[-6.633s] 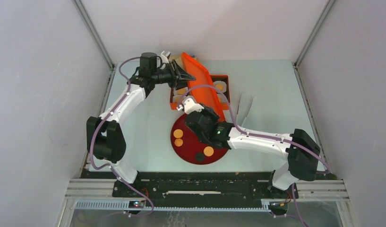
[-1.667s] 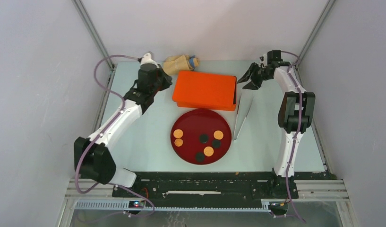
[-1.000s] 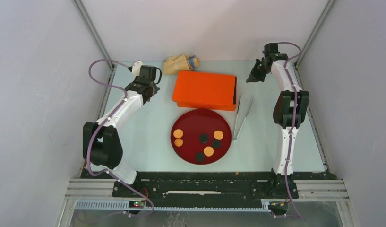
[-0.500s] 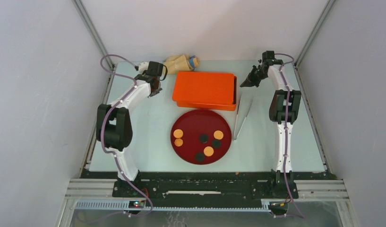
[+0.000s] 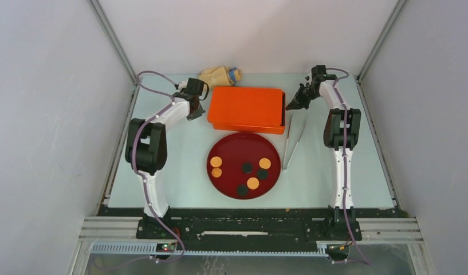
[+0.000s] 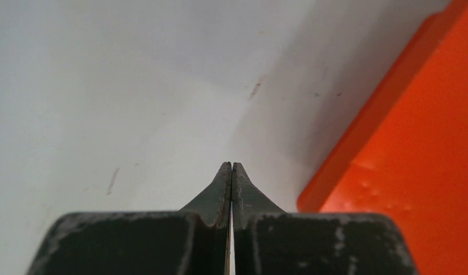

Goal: Pack the cookies

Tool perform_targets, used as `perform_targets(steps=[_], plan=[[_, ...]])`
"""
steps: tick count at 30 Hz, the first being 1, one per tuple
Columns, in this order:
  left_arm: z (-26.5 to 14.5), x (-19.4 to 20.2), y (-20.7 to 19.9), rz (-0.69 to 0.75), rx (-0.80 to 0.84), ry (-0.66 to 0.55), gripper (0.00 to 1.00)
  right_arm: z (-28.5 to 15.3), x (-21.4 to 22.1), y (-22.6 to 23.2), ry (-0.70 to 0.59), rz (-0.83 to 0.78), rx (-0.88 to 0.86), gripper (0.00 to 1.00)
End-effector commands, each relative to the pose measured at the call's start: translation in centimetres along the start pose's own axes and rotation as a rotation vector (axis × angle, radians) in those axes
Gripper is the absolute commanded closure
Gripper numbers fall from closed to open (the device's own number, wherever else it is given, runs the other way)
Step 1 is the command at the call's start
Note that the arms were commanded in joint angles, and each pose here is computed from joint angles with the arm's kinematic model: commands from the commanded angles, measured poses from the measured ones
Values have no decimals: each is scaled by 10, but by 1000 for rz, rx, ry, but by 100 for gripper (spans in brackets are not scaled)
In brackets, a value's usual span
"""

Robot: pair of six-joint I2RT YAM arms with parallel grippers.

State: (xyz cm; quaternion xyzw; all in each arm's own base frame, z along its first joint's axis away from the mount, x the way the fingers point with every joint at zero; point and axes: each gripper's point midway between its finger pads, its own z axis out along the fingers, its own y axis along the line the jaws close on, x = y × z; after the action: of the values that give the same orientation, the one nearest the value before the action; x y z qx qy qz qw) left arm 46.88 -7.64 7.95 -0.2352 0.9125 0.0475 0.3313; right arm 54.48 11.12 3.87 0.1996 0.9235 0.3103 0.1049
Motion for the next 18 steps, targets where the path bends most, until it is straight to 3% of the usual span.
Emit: perform_targets(steps=[1, 8, 18], plan=[[2, -13, -50, 15, 142, -24, 100, 0, 22, 28, 43, -70, -34, 100], [17, 6, -63, 40, 158, 20, 100, 10, 38, 51, 75, -110, -70, 100], [-18, 29, -55, 38, 187, 52, 100, 17, 59, 79, 105, -157, -104, 100]])
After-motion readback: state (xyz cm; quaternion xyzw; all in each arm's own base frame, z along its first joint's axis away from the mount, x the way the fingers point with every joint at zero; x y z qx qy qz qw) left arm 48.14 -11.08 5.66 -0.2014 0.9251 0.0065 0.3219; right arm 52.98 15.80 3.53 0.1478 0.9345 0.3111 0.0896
